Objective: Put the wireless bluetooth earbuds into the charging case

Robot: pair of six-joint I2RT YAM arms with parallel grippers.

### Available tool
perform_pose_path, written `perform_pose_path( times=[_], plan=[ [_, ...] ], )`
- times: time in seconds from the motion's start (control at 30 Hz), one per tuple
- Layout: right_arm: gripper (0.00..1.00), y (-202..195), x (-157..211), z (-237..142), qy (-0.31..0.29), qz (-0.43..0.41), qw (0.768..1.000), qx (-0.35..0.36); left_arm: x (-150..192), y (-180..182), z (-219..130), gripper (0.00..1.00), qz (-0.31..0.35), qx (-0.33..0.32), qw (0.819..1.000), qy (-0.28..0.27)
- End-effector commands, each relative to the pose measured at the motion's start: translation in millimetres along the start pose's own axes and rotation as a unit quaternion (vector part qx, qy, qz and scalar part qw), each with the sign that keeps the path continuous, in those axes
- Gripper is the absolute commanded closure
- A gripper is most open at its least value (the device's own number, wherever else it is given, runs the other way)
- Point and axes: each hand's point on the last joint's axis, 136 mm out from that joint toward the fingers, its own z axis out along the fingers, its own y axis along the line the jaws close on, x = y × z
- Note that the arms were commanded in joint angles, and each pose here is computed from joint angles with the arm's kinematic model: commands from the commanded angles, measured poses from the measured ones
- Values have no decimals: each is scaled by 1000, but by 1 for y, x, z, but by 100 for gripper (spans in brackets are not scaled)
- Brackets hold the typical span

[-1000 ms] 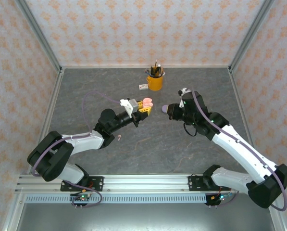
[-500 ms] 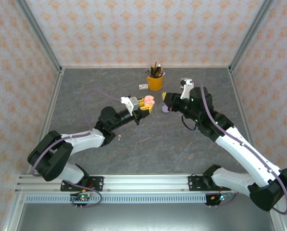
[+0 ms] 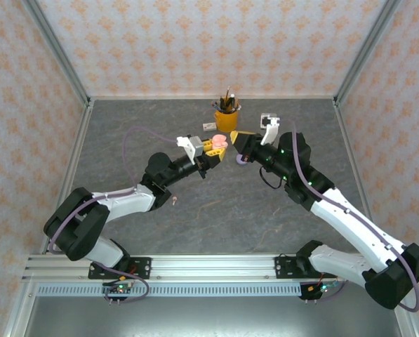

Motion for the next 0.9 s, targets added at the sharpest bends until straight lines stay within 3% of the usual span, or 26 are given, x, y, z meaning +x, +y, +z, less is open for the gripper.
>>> perform_pose_path(
  times=[0.0,0.87],
  plan=[
    [88,14,-9,1,-23,0,999,-38,-26,-10,7,100,4,21,999,-44],
    [88,-1,8,15,-11,9,999,-30,-40,-13,15,100,-6,29,997,-70]
  ],
)
